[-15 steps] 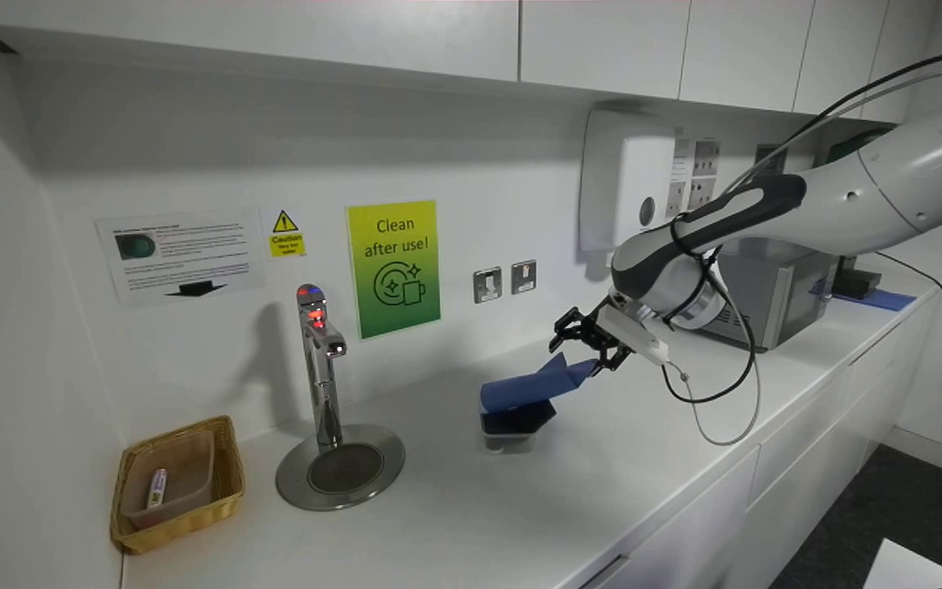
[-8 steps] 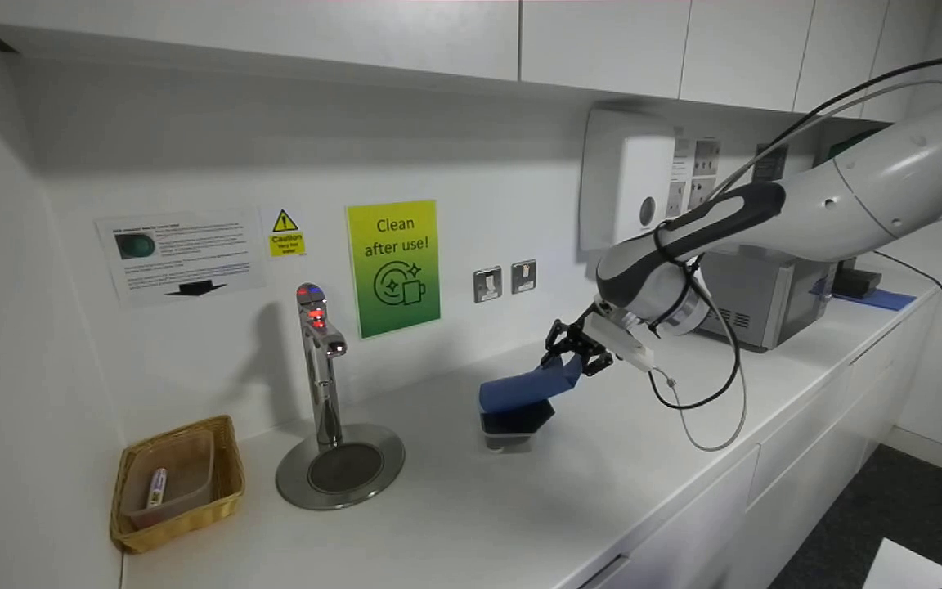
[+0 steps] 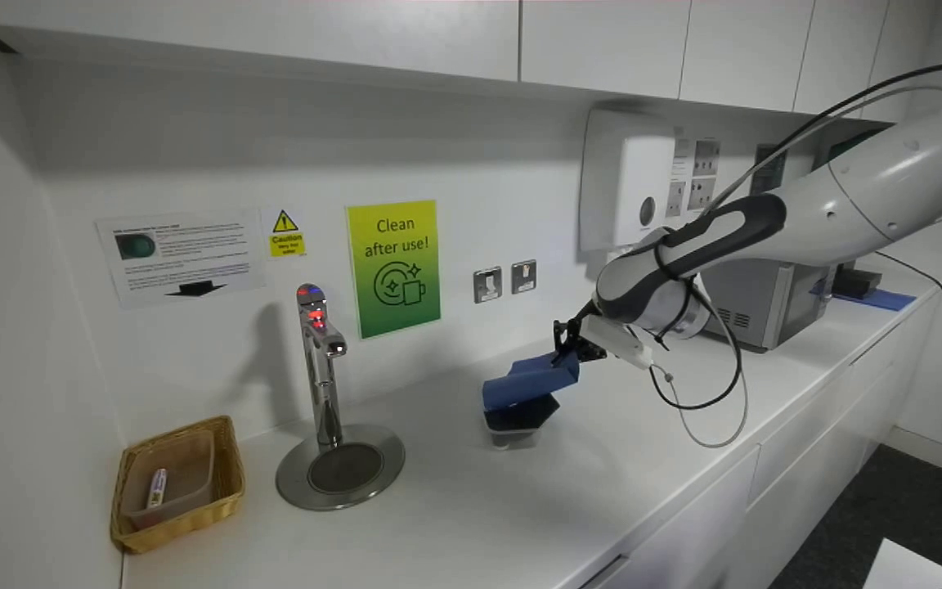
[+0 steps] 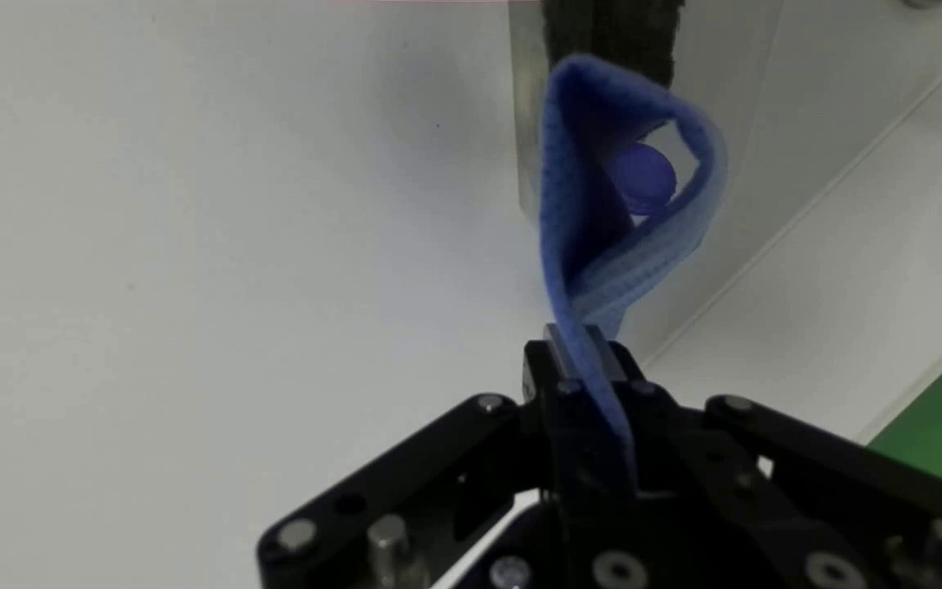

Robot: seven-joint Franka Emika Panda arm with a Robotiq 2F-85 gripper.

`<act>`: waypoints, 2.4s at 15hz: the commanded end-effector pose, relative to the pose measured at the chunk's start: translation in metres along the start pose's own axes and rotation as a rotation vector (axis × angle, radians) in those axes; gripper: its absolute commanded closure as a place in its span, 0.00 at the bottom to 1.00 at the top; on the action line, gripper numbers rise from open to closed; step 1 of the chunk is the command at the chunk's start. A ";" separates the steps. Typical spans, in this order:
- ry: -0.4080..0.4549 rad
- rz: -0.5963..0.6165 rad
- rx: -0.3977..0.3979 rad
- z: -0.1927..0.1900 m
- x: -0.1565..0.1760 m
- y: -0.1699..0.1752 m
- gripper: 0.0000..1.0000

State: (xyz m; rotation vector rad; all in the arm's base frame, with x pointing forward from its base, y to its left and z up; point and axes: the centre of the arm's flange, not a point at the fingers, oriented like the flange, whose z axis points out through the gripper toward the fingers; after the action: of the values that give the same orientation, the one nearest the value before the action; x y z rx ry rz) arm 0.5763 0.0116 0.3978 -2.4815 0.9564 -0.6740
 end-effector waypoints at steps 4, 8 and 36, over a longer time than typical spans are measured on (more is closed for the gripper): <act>0.185 -0.055 0.004 -0.057 -0.009 -0.009 0.99; 0.238 -0.079 0.014 -0.078 -0.012 -0.017 0.99; 0.522 -0.005 -0.359 -0.114 0.049 0.115 0.99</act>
State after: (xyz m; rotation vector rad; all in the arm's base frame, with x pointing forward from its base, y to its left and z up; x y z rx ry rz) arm 0.4733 -0.1168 0.4689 -2.6249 1.2981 -1.3070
